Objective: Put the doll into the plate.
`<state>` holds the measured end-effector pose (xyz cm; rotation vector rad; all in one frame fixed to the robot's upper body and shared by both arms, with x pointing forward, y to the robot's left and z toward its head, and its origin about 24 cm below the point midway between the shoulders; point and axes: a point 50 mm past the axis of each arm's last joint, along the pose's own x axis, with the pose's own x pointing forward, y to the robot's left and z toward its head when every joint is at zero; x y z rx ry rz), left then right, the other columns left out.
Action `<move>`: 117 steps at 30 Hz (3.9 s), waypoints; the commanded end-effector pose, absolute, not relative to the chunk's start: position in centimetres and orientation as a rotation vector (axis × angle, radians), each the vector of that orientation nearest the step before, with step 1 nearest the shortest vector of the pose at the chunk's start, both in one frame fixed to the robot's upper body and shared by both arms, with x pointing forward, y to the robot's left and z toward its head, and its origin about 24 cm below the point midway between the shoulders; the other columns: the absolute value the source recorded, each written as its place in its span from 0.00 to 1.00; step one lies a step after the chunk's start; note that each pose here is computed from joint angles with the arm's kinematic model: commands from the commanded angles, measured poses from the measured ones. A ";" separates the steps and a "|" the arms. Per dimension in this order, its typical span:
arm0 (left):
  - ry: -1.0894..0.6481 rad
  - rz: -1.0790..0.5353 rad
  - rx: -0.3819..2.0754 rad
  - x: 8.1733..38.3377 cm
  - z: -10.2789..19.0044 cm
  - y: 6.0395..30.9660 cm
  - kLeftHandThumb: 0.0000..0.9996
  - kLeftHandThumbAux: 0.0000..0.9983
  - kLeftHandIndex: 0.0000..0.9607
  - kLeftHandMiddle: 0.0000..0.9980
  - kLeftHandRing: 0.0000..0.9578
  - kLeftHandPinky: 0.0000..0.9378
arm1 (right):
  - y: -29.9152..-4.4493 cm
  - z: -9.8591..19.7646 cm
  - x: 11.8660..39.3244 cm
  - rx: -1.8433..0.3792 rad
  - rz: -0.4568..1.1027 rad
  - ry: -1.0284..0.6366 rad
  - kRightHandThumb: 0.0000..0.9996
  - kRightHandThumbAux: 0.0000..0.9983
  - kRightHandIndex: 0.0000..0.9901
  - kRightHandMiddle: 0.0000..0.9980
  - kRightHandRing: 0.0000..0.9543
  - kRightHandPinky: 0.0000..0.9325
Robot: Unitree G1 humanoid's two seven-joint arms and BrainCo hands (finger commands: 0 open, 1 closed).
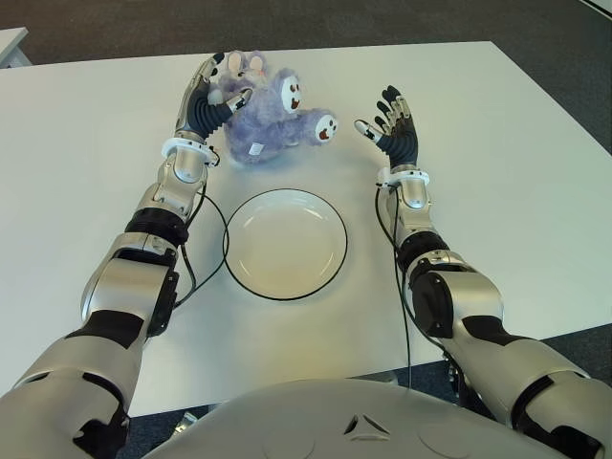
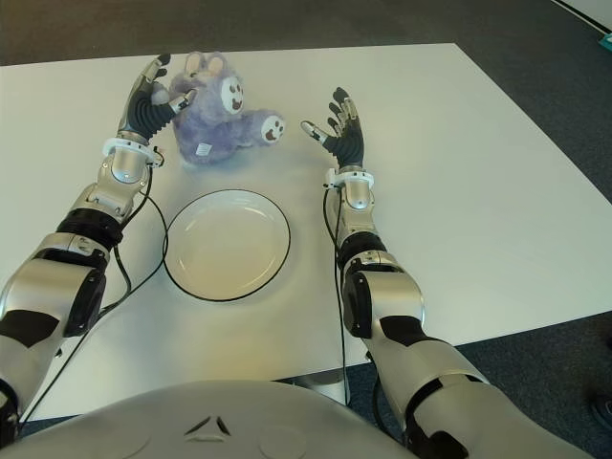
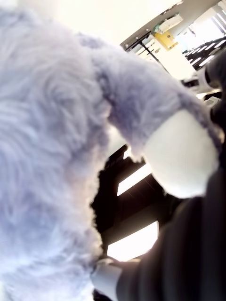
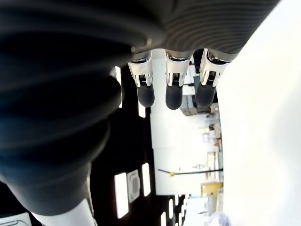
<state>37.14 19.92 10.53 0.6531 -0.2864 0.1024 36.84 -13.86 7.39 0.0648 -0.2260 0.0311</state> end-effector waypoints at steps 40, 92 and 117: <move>-0.175 0.136 0.520 37.1 7.9 18.7 0.27 0.50 0.00 0.06 0.10 0.15 | -14.4 4.1 35.0 0.105 0.017 -0.148 0.13 0.85 0.08 0.08 0.08 0.10; -0.185 0.239 0.351 37.9 8.4 16.5 0.50 0.49 0.20 0.21 0.23 0.31 | -14.2 4.5 34.9 0.118 0.020 -0.182 0.18 0.84 0.08 0.08 0.07 0.08; -0.206 0.318 0.441 38.2 9.0 16.4 0.83 0.67 0.39 0.52 0.68 0.72 | -14.3 4.8 34.9 0.121 0.017 -0.207 0.18 0.84 0.07 0.08 0.07 0.07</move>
